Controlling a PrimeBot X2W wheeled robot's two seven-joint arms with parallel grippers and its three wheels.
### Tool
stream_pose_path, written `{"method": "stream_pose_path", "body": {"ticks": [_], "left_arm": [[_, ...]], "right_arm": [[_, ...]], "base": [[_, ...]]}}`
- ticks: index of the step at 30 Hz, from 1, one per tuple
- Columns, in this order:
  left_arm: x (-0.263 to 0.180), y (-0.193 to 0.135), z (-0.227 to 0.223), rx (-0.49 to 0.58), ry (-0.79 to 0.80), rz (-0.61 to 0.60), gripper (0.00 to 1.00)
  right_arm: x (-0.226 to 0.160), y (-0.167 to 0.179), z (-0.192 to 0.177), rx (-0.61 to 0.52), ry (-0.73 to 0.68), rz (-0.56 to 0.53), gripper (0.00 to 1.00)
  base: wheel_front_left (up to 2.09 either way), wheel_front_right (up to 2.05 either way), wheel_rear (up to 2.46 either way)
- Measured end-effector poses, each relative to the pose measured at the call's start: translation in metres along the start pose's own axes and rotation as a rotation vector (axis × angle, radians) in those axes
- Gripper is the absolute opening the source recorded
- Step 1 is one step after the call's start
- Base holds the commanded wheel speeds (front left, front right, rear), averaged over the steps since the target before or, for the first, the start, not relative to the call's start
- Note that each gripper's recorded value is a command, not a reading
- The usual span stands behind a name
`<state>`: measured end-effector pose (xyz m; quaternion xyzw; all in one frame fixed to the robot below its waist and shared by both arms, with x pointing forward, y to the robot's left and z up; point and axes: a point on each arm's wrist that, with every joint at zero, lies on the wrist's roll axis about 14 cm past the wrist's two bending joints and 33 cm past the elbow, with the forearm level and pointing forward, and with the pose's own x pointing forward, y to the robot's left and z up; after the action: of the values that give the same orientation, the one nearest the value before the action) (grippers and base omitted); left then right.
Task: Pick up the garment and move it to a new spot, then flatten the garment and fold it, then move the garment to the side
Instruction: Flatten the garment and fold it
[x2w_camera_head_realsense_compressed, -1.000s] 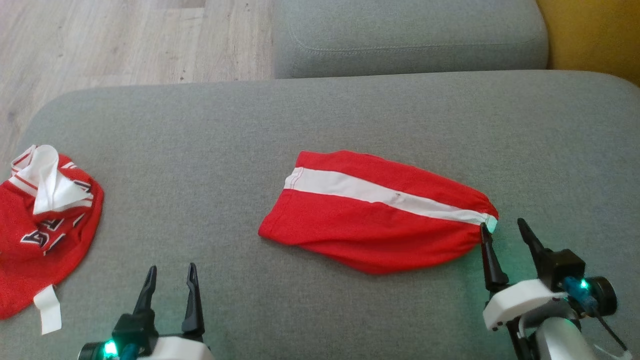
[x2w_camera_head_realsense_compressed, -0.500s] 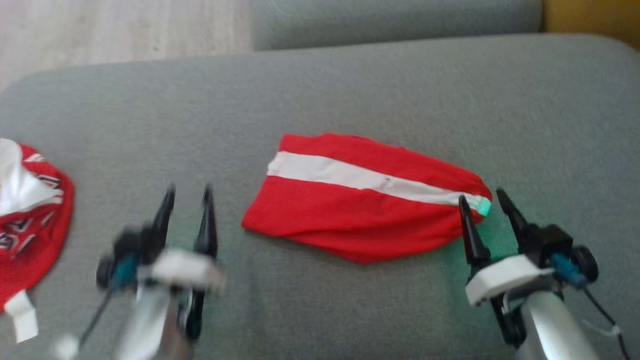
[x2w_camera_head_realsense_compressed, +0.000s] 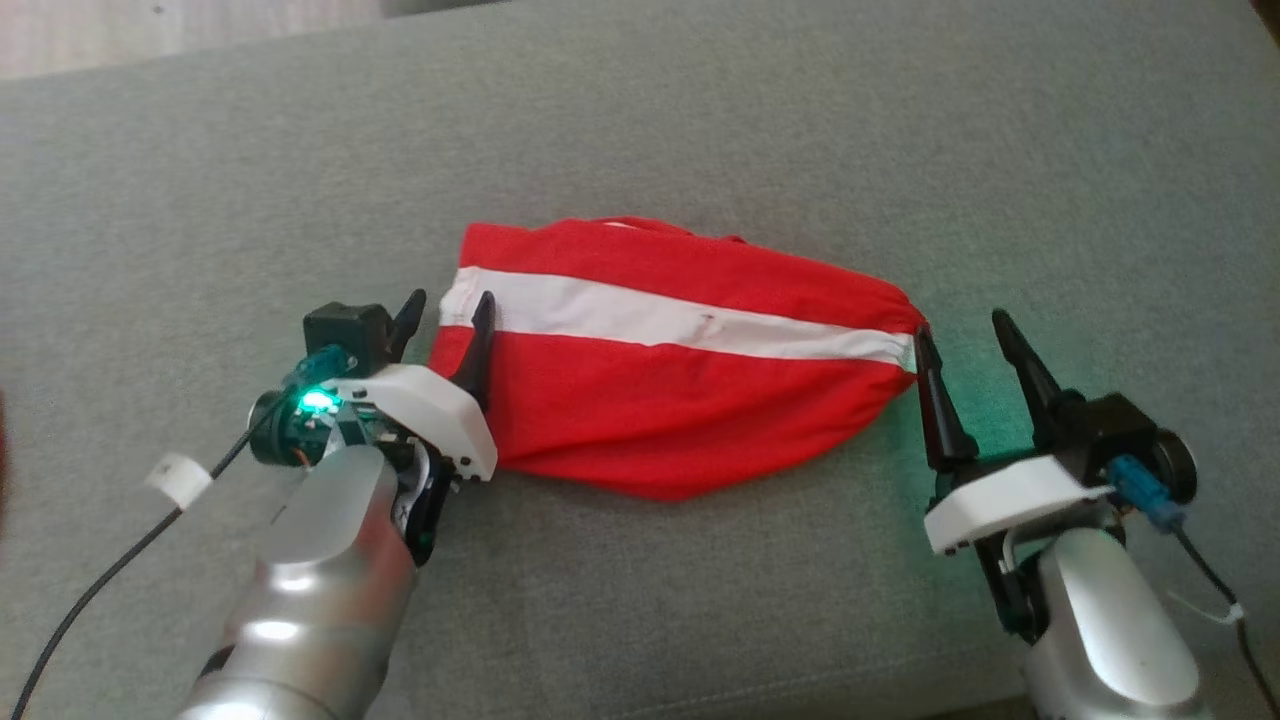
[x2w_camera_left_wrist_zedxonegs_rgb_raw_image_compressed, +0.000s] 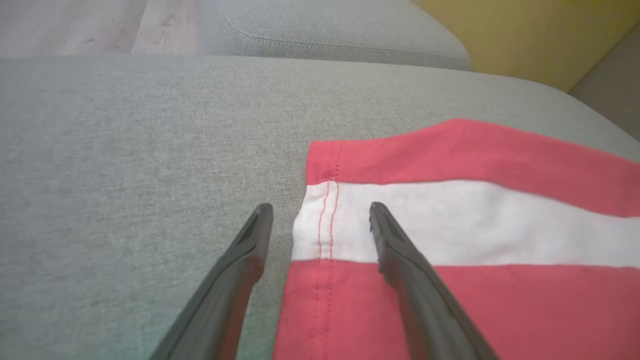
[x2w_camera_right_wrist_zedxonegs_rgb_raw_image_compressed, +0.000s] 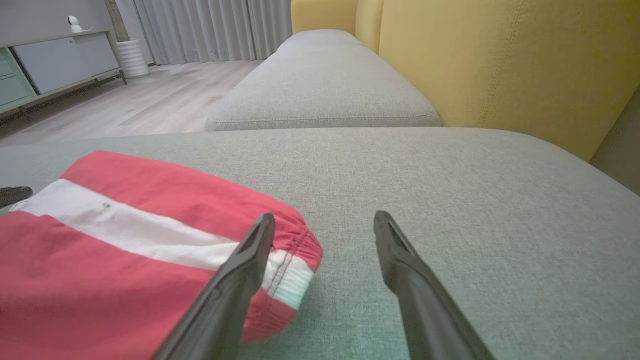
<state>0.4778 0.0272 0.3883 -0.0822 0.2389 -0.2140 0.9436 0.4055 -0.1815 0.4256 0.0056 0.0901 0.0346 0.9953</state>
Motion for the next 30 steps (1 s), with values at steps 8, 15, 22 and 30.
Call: {"method": "stream_pose_path", "body": {"ticks": [8, 15, 22, 30], "left_arm": [[0.013, -0.001, -0.014, 0.066, 0.065, -0.010, 1.00], [0.012, 0.007, -0.014, 0.080, 0.068, 0.021, 0.00], [0.003, 0.011, 0.012, 0.078, -0.045, 0.036, 0.00], [-0.037, 0.026, 0.061, -0.053, -0.278, 0.092, 0.00]], "right_arm": [[-0.001, -0.010, -0.002, 0.013, 0.005, -0.030, 1.00], [0.000, -0.010, -0.001, 0.020, 0.000, -0.031, 1.00], [0.002, -0.008, 0.007, 0.041, -0.025, -0.030, 1.00], [-0.004, 0.024, 0.012, 0.129, -0.039, 0.049, 1.00]], "base": [[0.00, 0.00, 0.00], [0.00, 0.00, 0.00], [0.00, 0.00, 0.00], [0.00, 0.00, 0.00]]}}
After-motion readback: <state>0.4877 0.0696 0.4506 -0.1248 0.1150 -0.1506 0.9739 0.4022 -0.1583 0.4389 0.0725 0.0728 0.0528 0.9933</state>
